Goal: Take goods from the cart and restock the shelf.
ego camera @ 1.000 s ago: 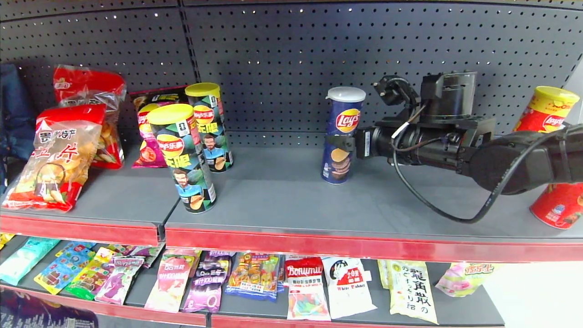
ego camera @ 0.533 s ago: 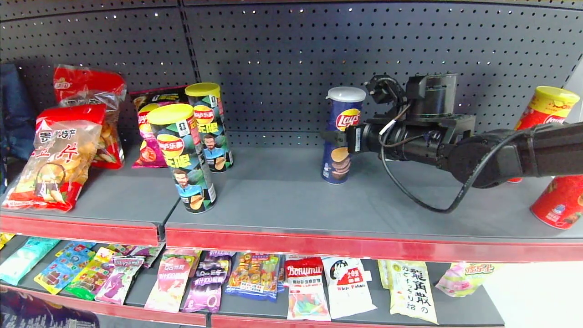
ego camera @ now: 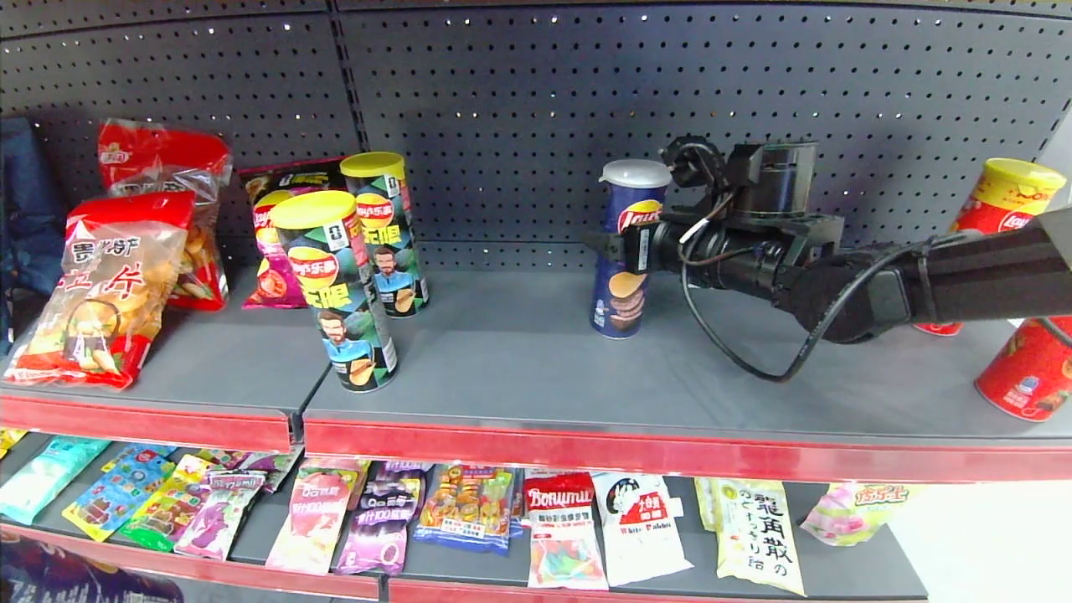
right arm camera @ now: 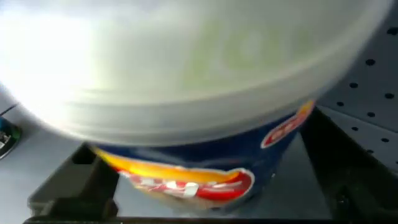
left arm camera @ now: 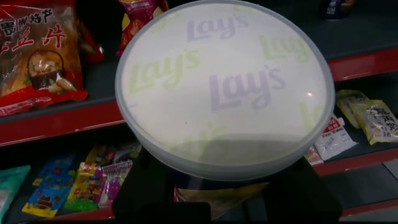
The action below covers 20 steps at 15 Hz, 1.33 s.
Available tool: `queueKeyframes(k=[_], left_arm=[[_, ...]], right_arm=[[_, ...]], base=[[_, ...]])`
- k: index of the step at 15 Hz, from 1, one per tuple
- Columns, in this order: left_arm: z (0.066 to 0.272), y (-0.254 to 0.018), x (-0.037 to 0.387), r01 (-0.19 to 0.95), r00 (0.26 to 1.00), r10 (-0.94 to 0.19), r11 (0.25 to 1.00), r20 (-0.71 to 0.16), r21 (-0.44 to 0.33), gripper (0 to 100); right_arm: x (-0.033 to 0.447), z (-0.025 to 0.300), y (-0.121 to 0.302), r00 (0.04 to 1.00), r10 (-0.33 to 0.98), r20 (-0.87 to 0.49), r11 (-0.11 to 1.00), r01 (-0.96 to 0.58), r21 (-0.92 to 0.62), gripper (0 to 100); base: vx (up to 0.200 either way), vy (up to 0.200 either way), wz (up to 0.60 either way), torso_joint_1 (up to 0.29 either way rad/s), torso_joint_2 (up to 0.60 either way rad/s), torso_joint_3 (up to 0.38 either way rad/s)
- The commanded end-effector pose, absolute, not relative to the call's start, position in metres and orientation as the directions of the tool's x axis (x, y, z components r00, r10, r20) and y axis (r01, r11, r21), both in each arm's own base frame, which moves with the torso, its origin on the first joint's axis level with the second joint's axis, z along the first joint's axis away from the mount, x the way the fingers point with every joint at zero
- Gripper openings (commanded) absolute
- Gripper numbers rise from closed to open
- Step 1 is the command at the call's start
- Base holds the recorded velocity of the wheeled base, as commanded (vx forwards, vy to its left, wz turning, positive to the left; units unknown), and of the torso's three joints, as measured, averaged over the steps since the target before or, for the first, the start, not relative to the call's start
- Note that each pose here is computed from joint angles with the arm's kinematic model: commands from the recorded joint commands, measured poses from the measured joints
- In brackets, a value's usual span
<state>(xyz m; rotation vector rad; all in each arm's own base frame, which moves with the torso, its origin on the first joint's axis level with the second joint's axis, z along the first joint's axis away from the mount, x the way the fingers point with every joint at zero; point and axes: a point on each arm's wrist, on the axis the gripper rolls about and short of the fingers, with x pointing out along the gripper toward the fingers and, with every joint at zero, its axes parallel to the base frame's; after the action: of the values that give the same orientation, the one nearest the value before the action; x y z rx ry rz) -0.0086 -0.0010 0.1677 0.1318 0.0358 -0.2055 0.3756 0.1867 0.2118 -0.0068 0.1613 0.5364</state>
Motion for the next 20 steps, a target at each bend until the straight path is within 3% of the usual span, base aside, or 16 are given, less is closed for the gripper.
queueKeyframes(k=[1, 6, 11, 14, 20], left_arm=[[0.167, -0.001, -0.008, 0.206, 0.978, -0.201, 0.970, -0.052, 0.127, 0], [0.167, -0.001, -0.009, 0.206, 0.978, -0.201, 0.970, -0.052, 0.127, 0], [0.168, -0.001, -0.009, 0.206, 0.978, -0.201, 0.970, -0.049, 0.127, 0], [0.168, -0.001, -0.009, 0.205, 0.978, -0.201, 0.970, -0.047, 0.127, 0], [0.168, -0.001, -0.009, 0.206, 0.978, -0.201, 0.970, -0.049, 0.127, 0]], right_arm=[[0.377, 0.209, 0.188, 0.846, 0.508, -0.160, 0.860, -0.510, 0.036, 0], [0.373, 0.210, 0.191, 0.844, 0.511, -0.161, 0.858, -0.513, 0.033, 0], [0.321, 0.231, 0.195, 0.897, 0.414, -0.155, 0.908, -0.418, 0.006, 0], [0.279, 0.231, 0.186, 0.884, 0.429, -0.184, 0.900, -0.437, -0.002, 0], [0.265, 0.226, 0.183, 0.906, 0.372, -0.200, 0.923, -0.384, -0.022, 0]], base=[[0.000, 0.000, 0.00, 0.000, 0.00, 0.000], [0.000, 0.000, 0.00, 0.000, 0.00, 0.000], [0.000, 0.000, 0.00, 0.000, 0.00, 0.000], [0.000, 0.000, 0.00, 0.000, 0.00, 0.000], [0.000, 0.000, 0.00, 0.000, 0.00, 0.000]])
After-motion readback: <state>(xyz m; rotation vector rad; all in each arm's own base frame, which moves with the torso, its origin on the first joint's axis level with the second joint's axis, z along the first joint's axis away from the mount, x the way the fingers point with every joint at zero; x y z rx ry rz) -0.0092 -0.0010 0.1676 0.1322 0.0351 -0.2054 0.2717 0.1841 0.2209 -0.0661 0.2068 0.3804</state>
